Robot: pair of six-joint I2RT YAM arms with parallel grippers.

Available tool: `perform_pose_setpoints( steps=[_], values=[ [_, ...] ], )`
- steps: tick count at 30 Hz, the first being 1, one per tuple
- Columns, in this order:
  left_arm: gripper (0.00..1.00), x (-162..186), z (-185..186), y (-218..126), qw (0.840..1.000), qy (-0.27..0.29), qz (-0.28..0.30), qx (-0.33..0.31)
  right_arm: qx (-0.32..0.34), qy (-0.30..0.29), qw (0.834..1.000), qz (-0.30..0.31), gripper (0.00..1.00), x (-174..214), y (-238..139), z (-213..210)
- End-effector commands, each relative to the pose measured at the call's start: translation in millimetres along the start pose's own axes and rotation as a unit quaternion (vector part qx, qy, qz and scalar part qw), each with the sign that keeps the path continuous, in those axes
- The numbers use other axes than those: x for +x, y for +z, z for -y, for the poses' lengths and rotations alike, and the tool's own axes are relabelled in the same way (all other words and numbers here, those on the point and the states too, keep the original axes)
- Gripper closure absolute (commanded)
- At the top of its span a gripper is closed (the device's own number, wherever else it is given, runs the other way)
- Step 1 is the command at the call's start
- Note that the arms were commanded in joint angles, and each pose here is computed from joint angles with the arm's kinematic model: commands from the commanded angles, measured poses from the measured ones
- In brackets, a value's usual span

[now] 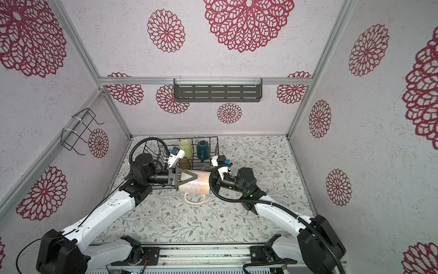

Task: Load the cups into the dish rack
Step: 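Close the left gripper on the pink mug body held by the right gripper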

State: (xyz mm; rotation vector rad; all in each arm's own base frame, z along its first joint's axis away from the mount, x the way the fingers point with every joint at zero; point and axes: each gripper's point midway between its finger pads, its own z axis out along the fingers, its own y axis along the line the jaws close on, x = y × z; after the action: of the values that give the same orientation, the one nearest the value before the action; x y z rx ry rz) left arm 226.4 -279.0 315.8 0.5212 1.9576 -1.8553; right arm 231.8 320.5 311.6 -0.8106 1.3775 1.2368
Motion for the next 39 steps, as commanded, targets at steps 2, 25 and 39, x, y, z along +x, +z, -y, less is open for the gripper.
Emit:
perform_pose_setpoints(
  steps=[2, 25, 39],
  values=[
    [0.03, 1, 6, 1, 1.0, 0.014, -0.004, 0.014, 0.001, -0.056, 0.993, 0.107, 1.0, -74, -8, -16],
    [0.03, 14, 11, -1, 0.999, 0.028, -0.021, 0.029, 0.006, -0.036, 0.996, 0.083, 1.0, -68, 1, -7],
    [0.15, 8, 8, 1, 0.999, 0.023, -0.013, 0.031, 0.04, -0.017, 0.997, 0.065, 0.9, -52, 4, 10]
  ],
)
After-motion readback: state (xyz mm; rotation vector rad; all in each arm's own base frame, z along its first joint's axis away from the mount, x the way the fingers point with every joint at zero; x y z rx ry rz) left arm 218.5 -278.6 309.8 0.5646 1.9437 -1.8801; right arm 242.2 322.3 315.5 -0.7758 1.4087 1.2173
